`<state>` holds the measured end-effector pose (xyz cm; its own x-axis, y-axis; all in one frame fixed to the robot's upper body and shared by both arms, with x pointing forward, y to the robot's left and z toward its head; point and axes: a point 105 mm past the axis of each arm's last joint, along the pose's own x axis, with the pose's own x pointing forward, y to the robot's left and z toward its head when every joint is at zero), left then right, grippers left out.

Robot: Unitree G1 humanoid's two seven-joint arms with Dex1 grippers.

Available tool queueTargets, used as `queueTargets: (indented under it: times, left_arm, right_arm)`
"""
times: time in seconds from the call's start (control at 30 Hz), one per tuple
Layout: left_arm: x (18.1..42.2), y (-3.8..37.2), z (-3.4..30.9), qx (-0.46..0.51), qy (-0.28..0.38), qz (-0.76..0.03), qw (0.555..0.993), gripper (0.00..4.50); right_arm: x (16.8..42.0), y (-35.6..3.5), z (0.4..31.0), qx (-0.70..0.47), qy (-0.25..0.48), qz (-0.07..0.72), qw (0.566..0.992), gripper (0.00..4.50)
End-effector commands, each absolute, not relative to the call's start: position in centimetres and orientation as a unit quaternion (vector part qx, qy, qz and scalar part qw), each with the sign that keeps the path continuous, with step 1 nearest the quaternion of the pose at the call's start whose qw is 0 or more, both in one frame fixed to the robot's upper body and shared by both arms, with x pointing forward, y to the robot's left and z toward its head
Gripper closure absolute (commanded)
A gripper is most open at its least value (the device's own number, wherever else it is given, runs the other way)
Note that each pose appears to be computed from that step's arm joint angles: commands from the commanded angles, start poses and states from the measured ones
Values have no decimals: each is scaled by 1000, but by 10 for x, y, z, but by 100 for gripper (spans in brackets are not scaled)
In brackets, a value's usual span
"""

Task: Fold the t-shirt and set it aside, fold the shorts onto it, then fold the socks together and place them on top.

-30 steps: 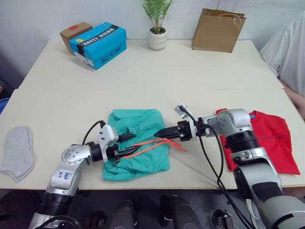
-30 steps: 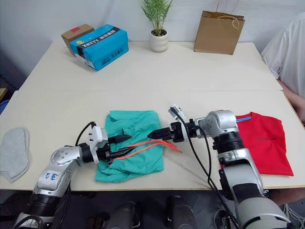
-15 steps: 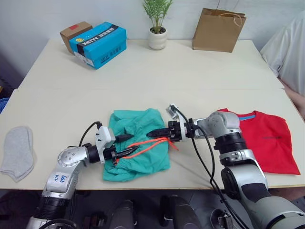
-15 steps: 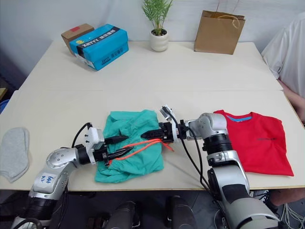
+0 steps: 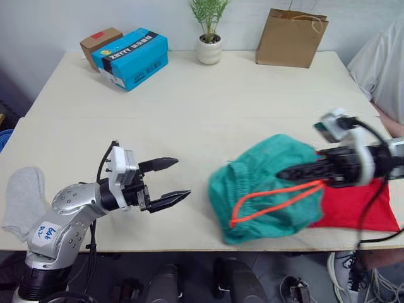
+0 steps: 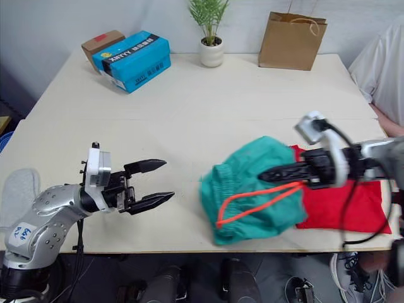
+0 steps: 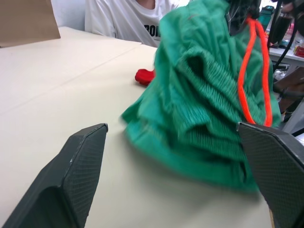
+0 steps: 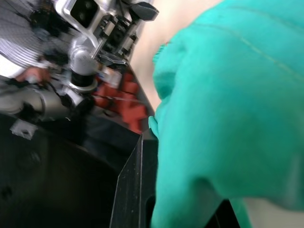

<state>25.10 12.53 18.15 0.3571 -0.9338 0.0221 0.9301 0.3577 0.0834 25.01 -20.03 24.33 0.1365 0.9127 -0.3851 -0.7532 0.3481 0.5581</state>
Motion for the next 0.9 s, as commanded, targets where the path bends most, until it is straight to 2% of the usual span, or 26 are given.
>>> queueTargets:
  times: [0.03, 0.3, 0.53, 0.63, 0.73, 0.9]
  left_arm:
    - [254, 124, 179, 32, -41, -571, 819, 2]
    - [256, 120, 170, 39, -31, -579, 814, 2]
    - [250, 127, 169, 39, -22, -567, 823, 2]
    - [246, 132, 170, 39, -18, -562, 826, 2]
    - [244, 137, 170, 43, -12, -557, 829, 2]
    - [243, 140, 170, 47, -11, -551, 833, 2]
  right_arm:
    - [254, -237, 264, 48, 322, 530, 783, 450]
    - [280, -314, 227, -79, 378, 419, 822, 450]
    - [298, -376, 185, -118, 433, 303, 841, 450]
    - [297, -387, 175, -143, 452, 284, 833, 450]
    - [303, -390, 167, -164, 441, 274, 839, 450]
    - [308, -388, 157, -131, 430, 257, 855, 450]
